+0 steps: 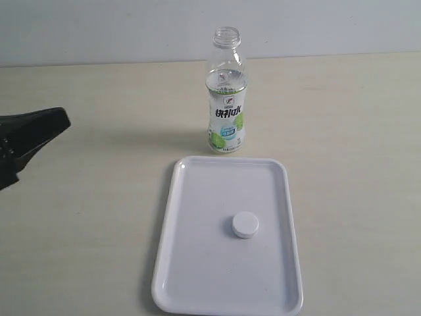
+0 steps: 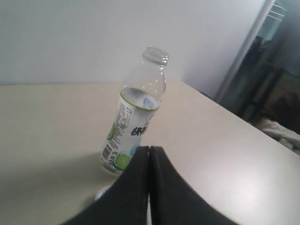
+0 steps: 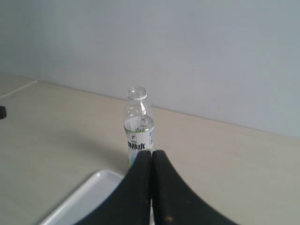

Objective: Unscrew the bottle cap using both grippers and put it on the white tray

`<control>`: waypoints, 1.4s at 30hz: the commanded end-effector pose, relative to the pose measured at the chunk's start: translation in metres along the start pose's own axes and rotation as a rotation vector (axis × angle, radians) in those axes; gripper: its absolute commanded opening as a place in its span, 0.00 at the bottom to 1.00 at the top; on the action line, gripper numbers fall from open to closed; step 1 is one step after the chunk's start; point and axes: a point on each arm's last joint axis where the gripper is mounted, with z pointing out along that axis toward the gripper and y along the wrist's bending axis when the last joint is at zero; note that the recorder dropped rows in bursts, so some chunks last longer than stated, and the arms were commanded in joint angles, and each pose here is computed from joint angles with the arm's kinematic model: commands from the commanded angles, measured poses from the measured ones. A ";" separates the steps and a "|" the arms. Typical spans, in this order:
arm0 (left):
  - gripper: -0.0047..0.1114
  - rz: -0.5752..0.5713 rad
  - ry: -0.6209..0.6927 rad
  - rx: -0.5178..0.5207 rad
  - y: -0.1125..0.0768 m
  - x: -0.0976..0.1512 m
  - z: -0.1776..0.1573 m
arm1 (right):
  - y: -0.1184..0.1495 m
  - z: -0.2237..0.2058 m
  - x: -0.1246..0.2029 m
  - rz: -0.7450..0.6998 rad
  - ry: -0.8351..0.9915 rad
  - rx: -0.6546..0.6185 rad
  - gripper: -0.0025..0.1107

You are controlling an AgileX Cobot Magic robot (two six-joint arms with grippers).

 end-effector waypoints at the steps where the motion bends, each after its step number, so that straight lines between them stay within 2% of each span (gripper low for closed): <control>1: 0.04 0.013 -0.178 -0.143 -0.021 0.004 -0.033 | -0.001 -0.010 0.001 0.019 -0.055 -0.016 0.02; 3: 0.04 0.034 -0.290 -0.208 -0.025 -0.002 -0.045 | -0.001 -0.009 0.002 0.019 -0.048 -0.014 0.02; 4: 0.04 0.070 -0.308 -0.193 -0.030 -0.005 -0.047 | -0.001 -0.009 0.003 0.019 -0.042 -0.013 0.02; 7: 0.04 0.158 -0.253 -0.264 -0.033 -0.004 -0.053 | -0.001 -0.007 0.005 0.020 -0.032 -0.011 0.02; 9: 0.04 0.148 -0.254 -0.391 -0.027 -0.005 -0.061 | -0.001 -0.007 0.005 0.014 -0.036 -0.005 0.02; 11: 0.04 0.098 -0.307 -0.543 -0.019 -0.009 -0.071 | -0.001 -0.007 0.002 0.002 -0.068 -0.004 0.02; 14: 0.04 0.111 -0.337 -0.647 -0.015 -0.012 -0.080 | -0.001 -0.007 0.001 0.000 -0.084 -0.007 0.02; 20: 0.04 0.133 -0.297 -0.646 -0.018 -0.009 -0.081 | -0.001 0.002 0.014 -0.017 -0.025 0.007 0.02; 38: 0.04 0.133 -0.297 -0.646 -0.018 -0.009 -0.081 | 0.000 0.000 0.014 0.008 -0.026 -0.011 0.02; 40: 0.04 0.133 -0.297 -0.646 -0.018 -0.009 -0.081 | 0.000 -0.004 0.010 0.047 -0.105 -0.008 0.02; 42: 0.04 0.133 -0.297 -0.646 -0.018 -0.009 -0.081 | -0.002 -0.007 0.016 -0.007 -0.266 0.085 0.02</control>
